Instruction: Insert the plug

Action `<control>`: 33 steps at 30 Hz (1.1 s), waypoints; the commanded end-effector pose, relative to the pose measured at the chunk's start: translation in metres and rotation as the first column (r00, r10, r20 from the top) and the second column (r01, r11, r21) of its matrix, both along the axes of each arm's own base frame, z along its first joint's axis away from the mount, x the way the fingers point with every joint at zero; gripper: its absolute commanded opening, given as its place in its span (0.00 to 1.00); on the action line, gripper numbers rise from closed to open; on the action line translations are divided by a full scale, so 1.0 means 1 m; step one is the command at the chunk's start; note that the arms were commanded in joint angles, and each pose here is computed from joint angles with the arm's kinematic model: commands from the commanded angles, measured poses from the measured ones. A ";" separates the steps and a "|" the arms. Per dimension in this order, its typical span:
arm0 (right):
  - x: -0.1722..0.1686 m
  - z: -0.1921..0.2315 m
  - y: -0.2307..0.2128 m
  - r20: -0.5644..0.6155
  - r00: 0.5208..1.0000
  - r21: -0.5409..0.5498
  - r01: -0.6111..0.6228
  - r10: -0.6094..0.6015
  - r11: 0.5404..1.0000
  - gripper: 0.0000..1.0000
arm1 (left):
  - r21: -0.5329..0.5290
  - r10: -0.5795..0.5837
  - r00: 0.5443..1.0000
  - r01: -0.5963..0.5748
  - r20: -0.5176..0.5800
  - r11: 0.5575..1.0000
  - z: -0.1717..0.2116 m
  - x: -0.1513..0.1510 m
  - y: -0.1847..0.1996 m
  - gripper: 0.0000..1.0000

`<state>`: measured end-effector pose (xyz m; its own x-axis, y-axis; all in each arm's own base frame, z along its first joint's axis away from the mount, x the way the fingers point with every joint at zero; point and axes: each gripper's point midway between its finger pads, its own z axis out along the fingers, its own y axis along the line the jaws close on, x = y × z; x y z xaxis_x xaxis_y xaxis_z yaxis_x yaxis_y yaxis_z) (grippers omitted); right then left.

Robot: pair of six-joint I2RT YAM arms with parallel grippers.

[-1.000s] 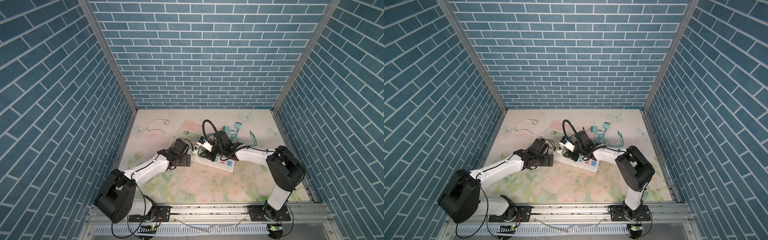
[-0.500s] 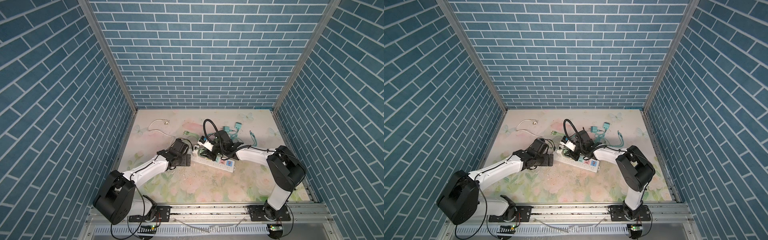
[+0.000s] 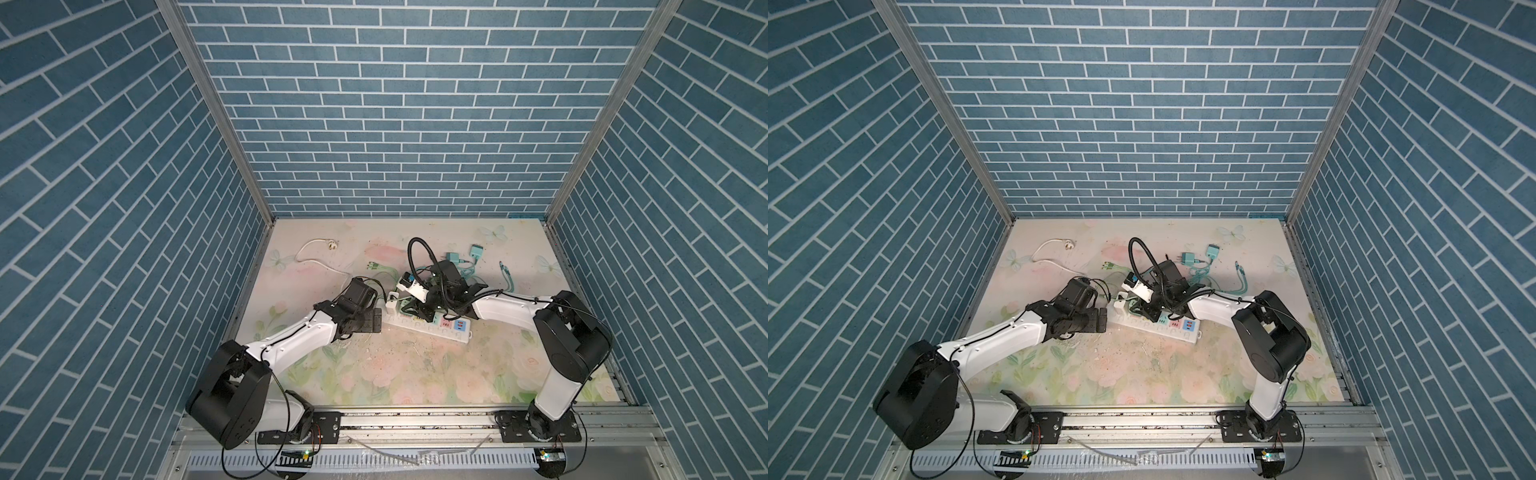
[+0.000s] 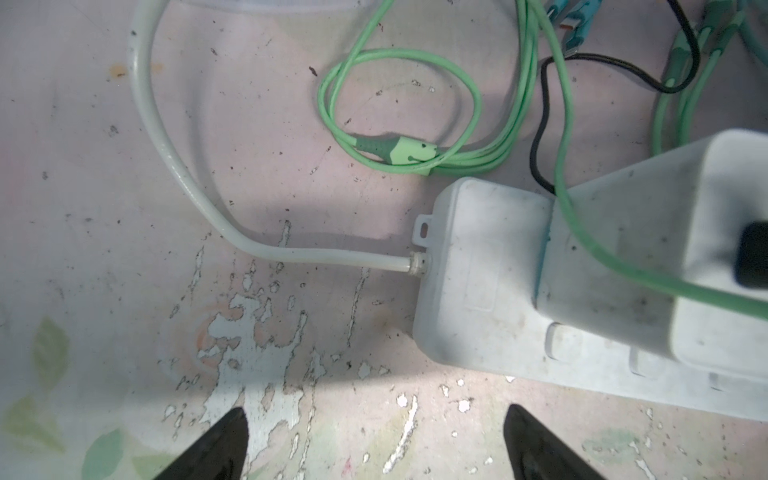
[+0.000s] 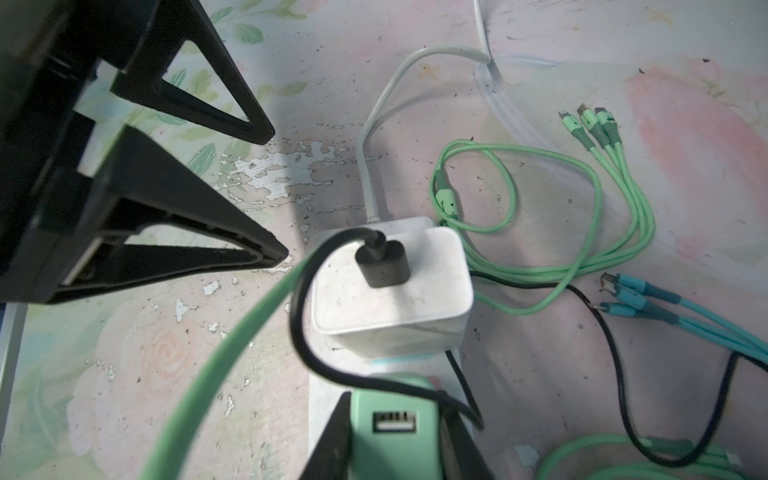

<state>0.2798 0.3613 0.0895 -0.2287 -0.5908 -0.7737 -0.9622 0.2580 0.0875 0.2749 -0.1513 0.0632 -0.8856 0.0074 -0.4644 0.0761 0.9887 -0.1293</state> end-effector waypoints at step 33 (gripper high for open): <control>-0.042 -0.092 -0.031 -0.083 0.992 -0.196 0.078 -0.096 0.978 0.00 | -0.021 -0.023 0.998 0.024 0.060 0.999 0.035 0.026 -0.016 0.99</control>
